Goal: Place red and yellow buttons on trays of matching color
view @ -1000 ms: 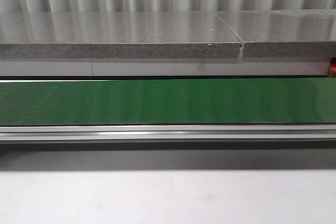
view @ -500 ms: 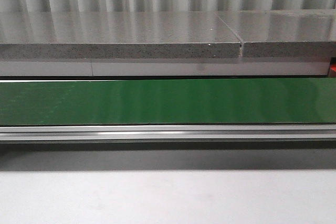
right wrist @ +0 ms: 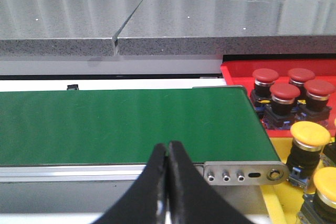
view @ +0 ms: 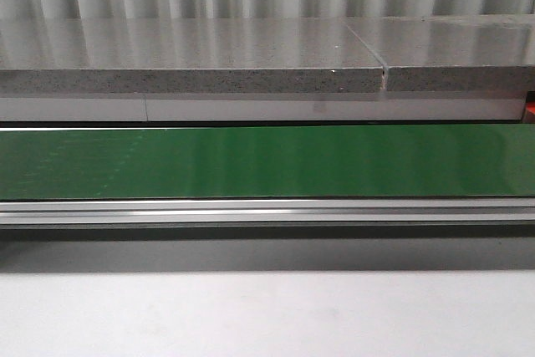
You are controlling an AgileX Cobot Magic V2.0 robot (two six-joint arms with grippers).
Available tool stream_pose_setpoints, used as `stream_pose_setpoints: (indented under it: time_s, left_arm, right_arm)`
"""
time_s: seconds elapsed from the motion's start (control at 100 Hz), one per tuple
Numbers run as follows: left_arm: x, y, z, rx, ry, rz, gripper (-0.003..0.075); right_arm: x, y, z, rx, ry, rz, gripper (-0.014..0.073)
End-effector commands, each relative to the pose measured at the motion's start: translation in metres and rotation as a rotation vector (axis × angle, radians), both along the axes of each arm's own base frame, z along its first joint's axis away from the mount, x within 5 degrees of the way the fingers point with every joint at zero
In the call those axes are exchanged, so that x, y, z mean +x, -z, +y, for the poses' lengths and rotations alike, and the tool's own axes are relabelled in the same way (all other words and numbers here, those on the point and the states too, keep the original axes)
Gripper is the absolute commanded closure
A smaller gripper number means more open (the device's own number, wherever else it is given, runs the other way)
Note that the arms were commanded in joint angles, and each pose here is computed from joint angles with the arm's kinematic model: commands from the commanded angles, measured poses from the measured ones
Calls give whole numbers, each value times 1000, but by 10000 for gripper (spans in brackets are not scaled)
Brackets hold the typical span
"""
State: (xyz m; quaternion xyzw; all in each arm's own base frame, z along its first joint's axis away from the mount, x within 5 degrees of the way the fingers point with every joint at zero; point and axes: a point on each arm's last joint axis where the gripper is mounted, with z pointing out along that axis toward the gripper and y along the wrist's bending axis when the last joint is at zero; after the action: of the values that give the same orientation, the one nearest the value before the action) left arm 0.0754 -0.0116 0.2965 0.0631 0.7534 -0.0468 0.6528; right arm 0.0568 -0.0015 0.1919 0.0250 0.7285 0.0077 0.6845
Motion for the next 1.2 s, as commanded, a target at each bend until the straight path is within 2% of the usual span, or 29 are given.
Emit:
stream_pose_setpoints:
  time_s: [0.0, 0.35, 0.71, 0.79, 1.19]
  left_arm:
    - [-1, -8, 3, -17, -33, -155, 741]
    - [-12, 41, 8, -15, -100, -191, 741]
    - [-19, 95, 8, -46, -96, -251, 741]
    - [-19, 100, 8, -41, -98, -201, 741]
    - [-20, 101, 9, -40, -103, -200, 741]
  right_arm:
    - [-3, -16, 0, -21, 1, -129, 662]
    - [-3, -16, 0, -21, 1, -129, 662]
    - [-3, -16, 0, -21, 1, -129, 662]
    - [-3, -16, 0, -21, 1, -128, 662]
    - [-3, -16, 0, -21, 1, -129, 662]
